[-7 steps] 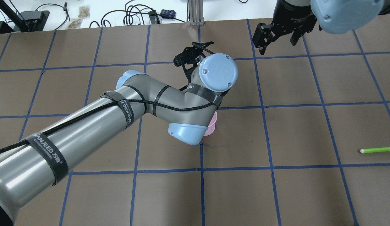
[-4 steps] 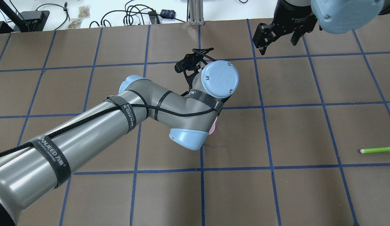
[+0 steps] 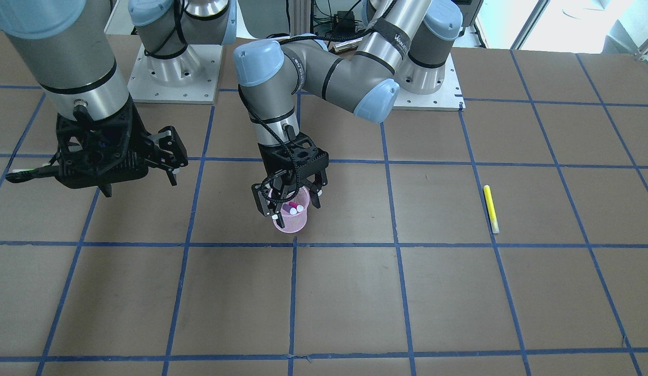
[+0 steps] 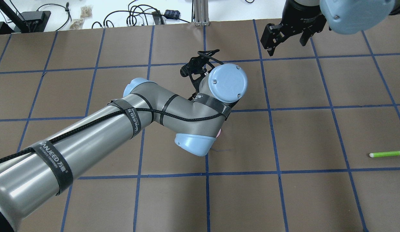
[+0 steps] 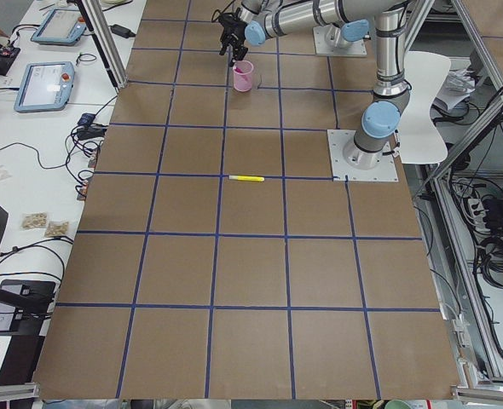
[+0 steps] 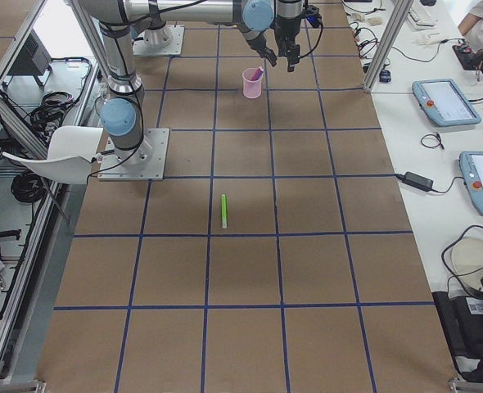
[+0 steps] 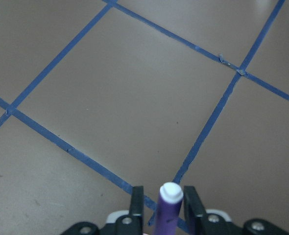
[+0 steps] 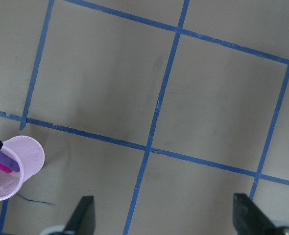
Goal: Insert purple and pink pens into pink cup
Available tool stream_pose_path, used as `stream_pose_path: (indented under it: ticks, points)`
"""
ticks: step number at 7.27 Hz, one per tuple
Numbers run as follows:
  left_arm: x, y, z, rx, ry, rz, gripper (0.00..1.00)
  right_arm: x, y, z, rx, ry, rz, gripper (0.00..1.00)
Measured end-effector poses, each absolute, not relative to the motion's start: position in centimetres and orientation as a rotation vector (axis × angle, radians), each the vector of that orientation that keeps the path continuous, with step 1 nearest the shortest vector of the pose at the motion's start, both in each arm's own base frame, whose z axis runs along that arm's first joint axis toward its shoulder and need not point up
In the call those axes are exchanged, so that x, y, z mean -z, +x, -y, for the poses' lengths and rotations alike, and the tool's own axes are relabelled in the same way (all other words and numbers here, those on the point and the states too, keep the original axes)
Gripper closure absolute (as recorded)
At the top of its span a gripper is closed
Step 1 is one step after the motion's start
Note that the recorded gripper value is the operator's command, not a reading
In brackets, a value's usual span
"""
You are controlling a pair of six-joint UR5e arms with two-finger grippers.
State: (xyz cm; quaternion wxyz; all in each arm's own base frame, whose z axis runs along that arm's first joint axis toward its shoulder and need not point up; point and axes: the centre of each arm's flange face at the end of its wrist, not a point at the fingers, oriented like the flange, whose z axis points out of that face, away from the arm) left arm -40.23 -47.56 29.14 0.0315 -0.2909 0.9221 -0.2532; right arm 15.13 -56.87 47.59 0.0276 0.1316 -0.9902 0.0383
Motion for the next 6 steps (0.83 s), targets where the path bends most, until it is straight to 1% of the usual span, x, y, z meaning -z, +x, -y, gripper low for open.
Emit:
stream_pose_path:
  ticks: [1,2,3,6]
  points:
    - [-30.4,-39.8,47.9,0.790,-0.823,-2.858,0.00,-47.5,14.6,57.0,-0.113,0.391,3.061,0.00]
    - [-31.6,-38.5,49.0,0.766,-0.640,-2.872,0.00,-47.6,14.1,57.0,-0.105,0.373,3.067,0.00]
    - [-32.5,-35.9,50.8,0.684,-0.471,-2.886,0.00,-47.8,13.9,56.9,-0.106,0.361,3.071,0.00]
    - [-36.3,-23.4,56.5,0.237,-0.280,-3.043,0.00,-48.6,14.7,56.5,-0.112,0.199,3.139,0.00]
